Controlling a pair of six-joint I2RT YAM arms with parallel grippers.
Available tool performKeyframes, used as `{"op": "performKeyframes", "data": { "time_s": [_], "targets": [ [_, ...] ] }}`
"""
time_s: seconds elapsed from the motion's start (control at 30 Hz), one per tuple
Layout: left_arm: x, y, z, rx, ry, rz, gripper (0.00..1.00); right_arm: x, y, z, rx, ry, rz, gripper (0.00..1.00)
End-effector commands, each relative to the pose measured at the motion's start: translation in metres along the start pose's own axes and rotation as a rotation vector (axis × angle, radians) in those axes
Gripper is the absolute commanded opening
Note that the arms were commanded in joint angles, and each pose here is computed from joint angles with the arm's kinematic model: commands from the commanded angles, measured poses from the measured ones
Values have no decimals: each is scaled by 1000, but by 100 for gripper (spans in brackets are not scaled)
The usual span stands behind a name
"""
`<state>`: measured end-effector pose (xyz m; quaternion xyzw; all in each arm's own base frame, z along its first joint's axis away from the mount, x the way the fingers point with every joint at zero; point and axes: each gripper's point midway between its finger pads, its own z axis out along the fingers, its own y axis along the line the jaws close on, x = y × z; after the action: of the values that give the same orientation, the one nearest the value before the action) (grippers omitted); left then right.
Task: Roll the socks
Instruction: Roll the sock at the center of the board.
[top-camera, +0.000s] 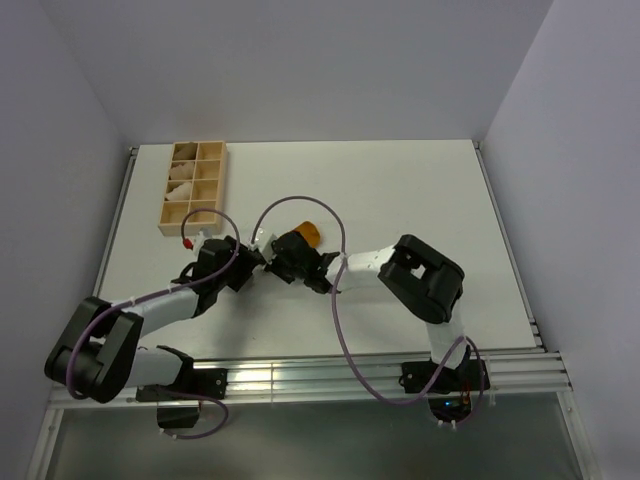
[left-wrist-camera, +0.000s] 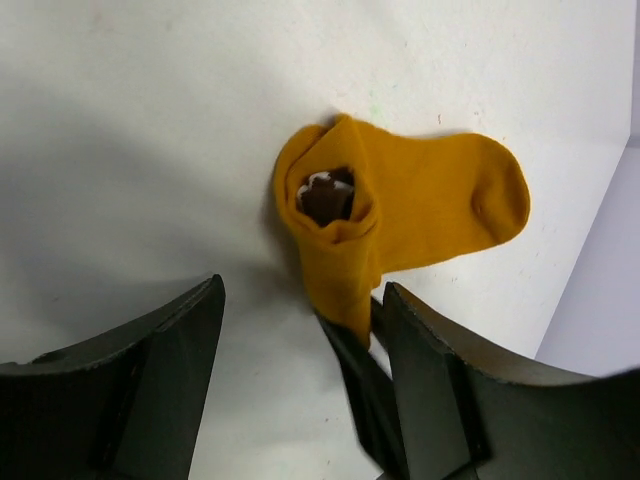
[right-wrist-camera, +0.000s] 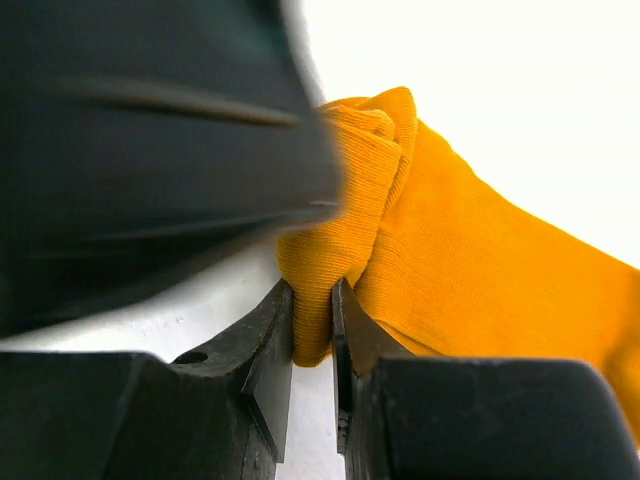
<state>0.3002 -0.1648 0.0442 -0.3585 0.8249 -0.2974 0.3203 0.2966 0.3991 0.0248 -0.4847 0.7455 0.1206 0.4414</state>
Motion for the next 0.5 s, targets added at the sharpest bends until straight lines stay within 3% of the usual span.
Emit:
{"op": "performKeyframes", "data": {
  "time_s": [0.0,0.47],
  "targets": [
    [-3,6,-12,3,-31,-10,70,38,27,-1,-240,136,195,0],
    [-6,-4,-14,102,-49,42,69,41,24,0,-595,159,666,0]
  ]
}}
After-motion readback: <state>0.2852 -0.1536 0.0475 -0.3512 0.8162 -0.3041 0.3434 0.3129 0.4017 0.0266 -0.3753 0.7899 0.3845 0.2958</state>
